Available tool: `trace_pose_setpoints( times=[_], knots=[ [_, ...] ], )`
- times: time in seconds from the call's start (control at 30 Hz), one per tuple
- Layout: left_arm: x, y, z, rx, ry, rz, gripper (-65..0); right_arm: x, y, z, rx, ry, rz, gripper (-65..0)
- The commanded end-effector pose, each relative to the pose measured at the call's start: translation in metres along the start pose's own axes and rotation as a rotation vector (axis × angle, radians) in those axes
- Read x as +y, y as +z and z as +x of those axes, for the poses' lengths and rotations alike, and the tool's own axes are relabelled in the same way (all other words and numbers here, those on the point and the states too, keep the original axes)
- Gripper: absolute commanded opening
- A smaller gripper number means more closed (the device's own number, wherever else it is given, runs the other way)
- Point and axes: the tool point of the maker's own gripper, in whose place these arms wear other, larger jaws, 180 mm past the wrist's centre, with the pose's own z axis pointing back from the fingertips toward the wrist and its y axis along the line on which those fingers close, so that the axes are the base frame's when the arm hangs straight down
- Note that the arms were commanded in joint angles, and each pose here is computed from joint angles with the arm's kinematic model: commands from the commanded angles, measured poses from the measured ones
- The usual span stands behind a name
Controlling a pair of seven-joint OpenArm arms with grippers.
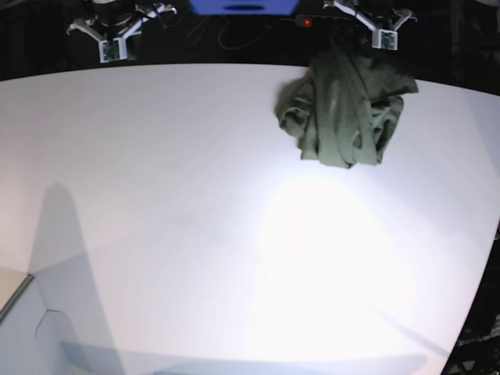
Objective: Layout the t-shirt on the table in an organized manner, then fold the t-shirt properly
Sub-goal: 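Move the right gripper toward the crumpled green t-shirt and grasp it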
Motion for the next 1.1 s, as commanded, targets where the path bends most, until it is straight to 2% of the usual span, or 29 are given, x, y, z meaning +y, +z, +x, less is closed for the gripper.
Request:
trace_pose_setpoints(
  times=[0.0, 0.17, 0.3, 0.53, 0.63, 0.7, 0.9, 1.0, 1.07],
  knots=[
    [0.001, 0.005, 0.015, -0.054, -0.002, -0.001, -64.9, 0.0, 0.002, 0.011, -0.038, 0.004, 0.003, -65.0],
    [-0.007, 0.021, 0.046, -0.132, -0.011, -0.024, -64.9, -0.001, -0.003, 0.026, -0.079, 0.003, 0.001, -65.0],
    [-0.003, 0.036, 0.073, -0.203, 0.007, 0.004, -64.9, -0.002, -0.012, 0.045, -0.131, 0.002, -0.005, -65.0],
    [0.046, 0.051, 0.097, -0.288, 0.057, 0.182, -64.6, -0.005, -0.024, 0.079, -0.219, -0.002, -0.015, -65.0],
    [0.061, 0.056, 0.1, -0.301, 0.061, 0.23, -64.3, -0.006, -0.027, 0.087, -0.237, -0.002, -0.016, -65.0],
    [0.065, 0.058, 0.103, -0.304, 0.059, 0.24, -59.8, -0.007, -0.028, 0.09, -0.246, -0.002, -0.018, -62.7],
    [0.063, 0.045, 0.112, -0.289, 0.076, 0.232, -33.1, -0.008, -0.034, 0.094, -0.226, -0.004, -0.022, -52.4],
    [0.063, 0.036, 0.12, -0.286, 0.086, 0.227, -25.5, -0.009, -0.036, 0.094, -0.212, -0.005, -0.024, -50.9],
    [0.063, 0.031, 0.124, -0.282, 0.092, 0.224, -23.8, -0.009, -0.036, 0.094, -0.212, -0.005, -0.024, -51.0]
  ],
)
